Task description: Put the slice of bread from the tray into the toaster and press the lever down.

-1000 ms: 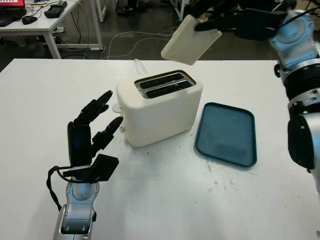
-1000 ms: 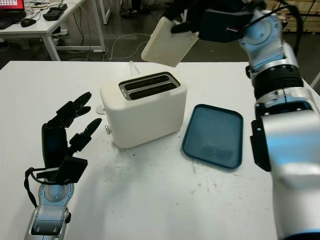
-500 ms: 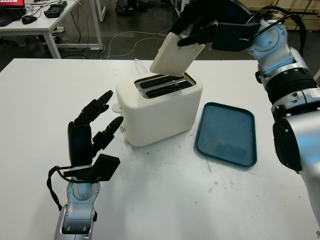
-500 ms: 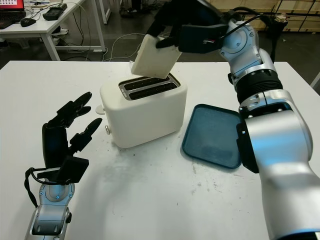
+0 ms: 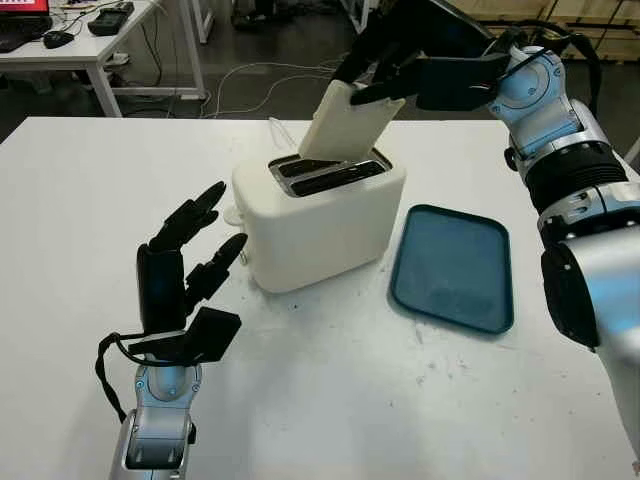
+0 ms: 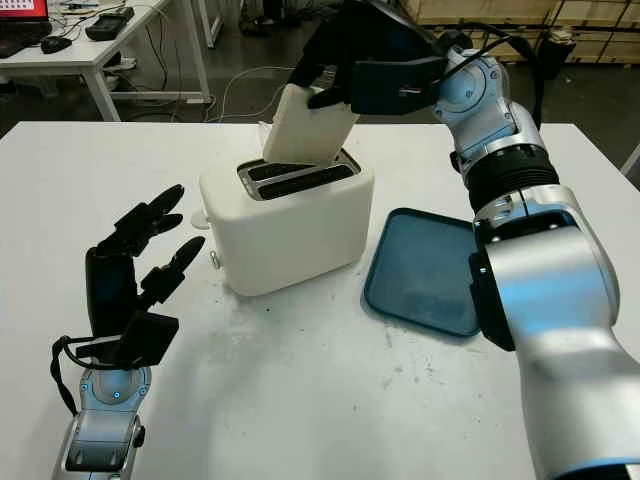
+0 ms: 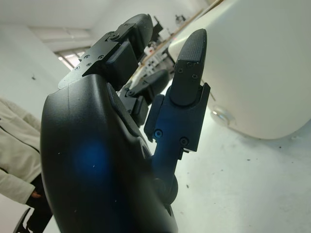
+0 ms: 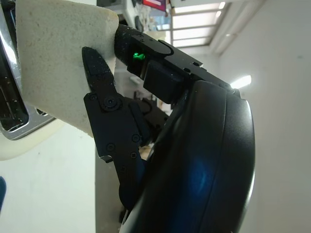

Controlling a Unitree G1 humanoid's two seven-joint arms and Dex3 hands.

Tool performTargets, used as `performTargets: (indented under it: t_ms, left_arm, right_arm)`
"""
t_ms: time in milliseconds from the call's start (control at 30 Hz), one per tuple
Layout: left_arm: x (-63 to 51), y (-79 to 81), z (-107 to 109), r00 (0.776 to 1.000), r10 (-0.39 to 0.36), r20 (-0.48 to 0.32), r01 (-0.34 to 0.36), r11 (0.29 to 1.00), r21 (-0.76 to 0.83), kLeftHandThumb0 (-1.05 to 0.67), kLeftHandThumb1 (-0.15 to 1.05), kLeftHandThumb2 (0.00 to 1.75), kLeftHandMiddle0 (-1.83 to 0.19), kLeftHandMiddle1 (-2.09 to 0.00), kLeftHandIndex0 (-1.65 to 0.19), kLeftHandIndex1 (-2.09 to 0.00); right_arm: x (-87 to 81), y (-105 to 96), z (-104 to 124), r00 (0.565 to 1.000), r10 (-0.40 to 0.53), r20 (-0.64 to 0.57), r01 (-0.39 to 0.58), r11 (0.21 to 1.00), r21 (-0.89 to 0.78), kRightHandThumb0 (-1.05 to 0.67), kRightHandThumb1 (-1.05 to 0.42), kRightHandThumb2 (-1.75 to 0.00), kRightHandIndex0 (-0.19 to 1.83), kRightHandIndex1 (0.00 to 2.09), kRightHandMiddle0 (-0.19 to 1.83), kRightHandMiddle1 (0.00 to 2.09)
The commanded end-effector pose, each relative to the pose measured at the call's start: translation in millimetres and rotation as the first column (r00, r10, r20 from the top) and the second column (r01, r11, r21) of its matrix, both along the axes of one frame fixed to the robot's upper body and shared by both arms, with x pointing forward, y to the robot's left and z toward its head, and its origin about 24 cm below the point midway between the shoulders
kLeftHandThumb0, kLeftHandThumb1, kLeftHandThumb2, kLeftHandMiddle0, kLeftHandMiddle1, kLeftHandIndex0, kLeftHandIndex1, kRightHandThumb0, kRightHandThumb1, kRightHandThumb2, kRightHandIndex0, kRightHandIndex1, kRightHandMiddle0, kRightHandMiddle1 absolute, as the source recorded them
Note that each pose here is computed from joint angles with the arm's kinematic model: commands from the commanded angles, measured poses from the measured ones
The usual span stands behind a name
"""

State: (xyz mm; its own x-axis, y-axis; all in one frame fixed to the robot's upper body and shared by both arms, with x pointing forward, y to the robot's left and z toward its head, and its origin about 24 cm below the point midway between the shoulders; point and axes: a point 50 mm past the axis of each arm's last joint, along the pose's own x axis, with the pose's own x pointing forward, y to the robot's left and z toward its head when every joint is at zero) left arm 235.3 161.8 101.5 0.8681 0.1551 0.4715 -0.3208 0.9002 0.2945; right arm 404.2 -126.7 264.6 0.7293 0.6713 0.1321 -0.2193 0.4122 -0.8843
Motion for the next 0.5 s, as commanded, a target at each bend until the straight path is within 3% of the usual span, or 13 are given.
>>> performTargets:
  t_ms: [0, 467]
  left_arm:
    - [-0.9, -0.8, 0.2, 1.0, -0.001, -0.001, 0.001, 1.0, 0.005, -0.36, 0.92, 0.05, -0.52, -0.71, -0.73, 0.0]
    - [-1.6, -1.1, -1.0, 1.0, 0.0, -0.001, 0.0, 1.0, -0.005, -0.36, 0.92, 0.06, -0.51, -0.7, -0.72, 0.0]
  right_arm:
    - [1.2, -4.2, -6.6, 0.999, -0.01, -0.041, 0.011, 1.0, 0.022, -0.28, -0.88, -0.01, 1.14, 0.68, 1.24, 0.01]
    - [0.5, -6.2, -14.7, 0.997, -0.003, -0.083, 0.003, 1.0, 0.0, -0.23, -0.89, -0.01, 1.11, 0.72, 1.23, 0.01]
